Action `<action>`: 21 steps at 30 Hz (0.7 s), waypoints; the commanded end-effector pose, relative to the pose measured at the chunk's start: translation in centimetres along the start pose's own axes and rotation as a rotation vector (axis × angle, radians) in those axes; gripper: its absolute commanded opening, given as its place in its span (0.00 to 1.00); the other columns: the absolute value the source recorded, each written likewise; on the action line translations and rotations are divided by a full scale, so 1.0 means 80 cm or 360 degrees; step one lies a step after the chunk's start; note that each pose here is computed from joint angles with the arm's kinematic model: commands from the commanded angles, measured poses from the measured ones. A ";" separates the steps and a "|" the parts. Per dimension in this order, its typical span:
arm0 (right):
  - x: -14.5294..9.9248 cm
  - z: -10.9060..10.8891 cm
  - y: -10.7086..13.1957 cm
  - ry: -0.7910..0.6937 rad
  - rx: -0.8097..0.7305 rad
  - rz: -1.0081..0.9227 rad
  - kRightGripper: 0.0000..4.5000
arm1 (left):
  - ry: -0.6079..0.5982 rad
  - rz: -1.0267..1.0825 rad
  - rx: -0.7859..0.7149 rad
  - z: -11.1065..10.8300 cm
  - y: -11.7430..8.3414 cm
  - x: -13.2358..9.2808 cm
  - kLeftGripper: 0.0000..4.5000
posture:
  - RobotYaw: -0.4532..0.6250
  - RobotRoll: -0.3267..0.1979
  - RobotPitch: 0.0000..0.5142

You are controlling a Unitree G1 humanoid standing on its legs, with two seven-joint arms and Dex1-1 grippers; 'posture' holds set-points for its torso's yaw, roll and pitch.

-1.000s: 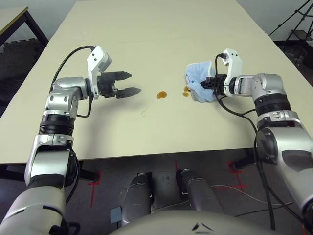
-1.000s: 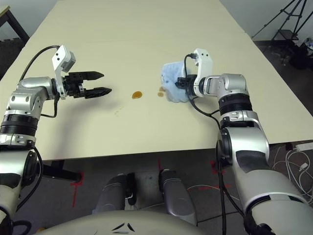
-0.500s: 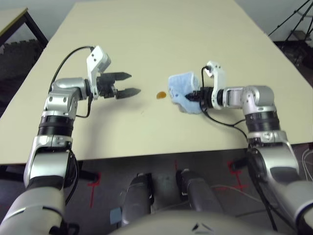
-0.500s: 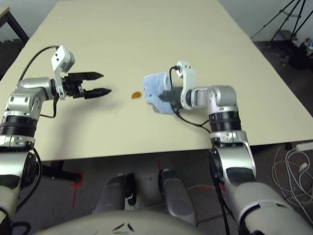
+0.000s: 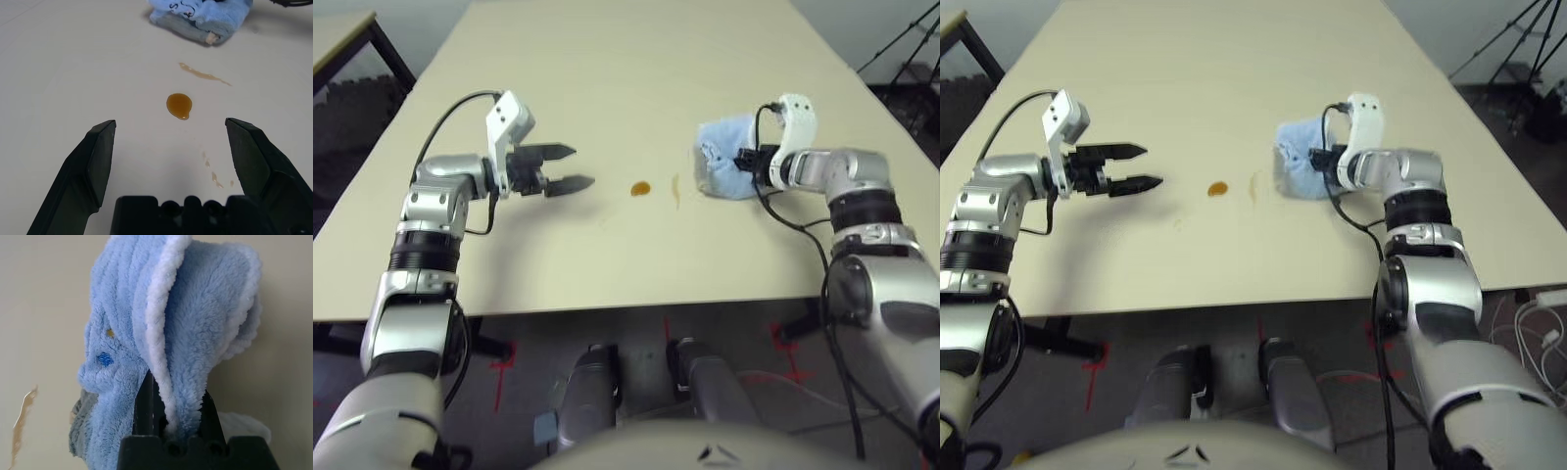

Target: Wipe the water off the table with a rag.

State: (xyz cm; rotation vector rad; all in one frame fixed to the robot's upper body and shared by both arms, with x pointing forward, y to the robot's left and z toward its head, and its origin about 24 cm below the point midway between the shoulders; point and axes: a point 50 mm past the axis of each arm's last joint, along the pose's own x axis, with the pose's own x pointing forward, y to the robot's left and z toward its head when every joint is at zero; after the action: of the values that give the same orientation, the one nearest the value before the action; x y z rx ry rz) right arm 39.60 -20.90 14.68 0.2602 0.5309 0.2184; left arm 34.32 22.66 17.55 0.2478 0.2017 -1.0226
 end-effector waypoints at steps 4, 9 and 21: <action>0.014 -0.019 0.029 0.0101 0.0056 0.0133 0.01 | 0.0021 0.0010 0.0001 -0.003 0.001 -0.003 1.00 | 0.26 0.62 0.24; 0.029 -0.058 0.075 0.0247 0.0082 0.0276 0.01 | 0.0026 0.0017 0.0001 -0.002 0.003 -0.006 1.00 | 0.26 0.62 0.25; 0.033 -0.093 0.147 0.0385 0.0116 0.0471 0.01 | 0.0048 0.0040 -0.0009 -0.008 0.003 -0.022 1.00 | 0.28 0.62 0.26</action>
State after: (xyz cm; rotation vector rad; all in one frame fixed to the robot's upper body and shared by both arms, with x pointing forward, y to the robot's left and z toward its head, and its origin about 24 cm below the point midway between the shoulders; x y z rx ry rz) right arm 37.49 -9.16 12.52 0.3621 0.6344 0.4762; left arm 33.87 23.89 17.36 0.2555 0.2216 -0.9988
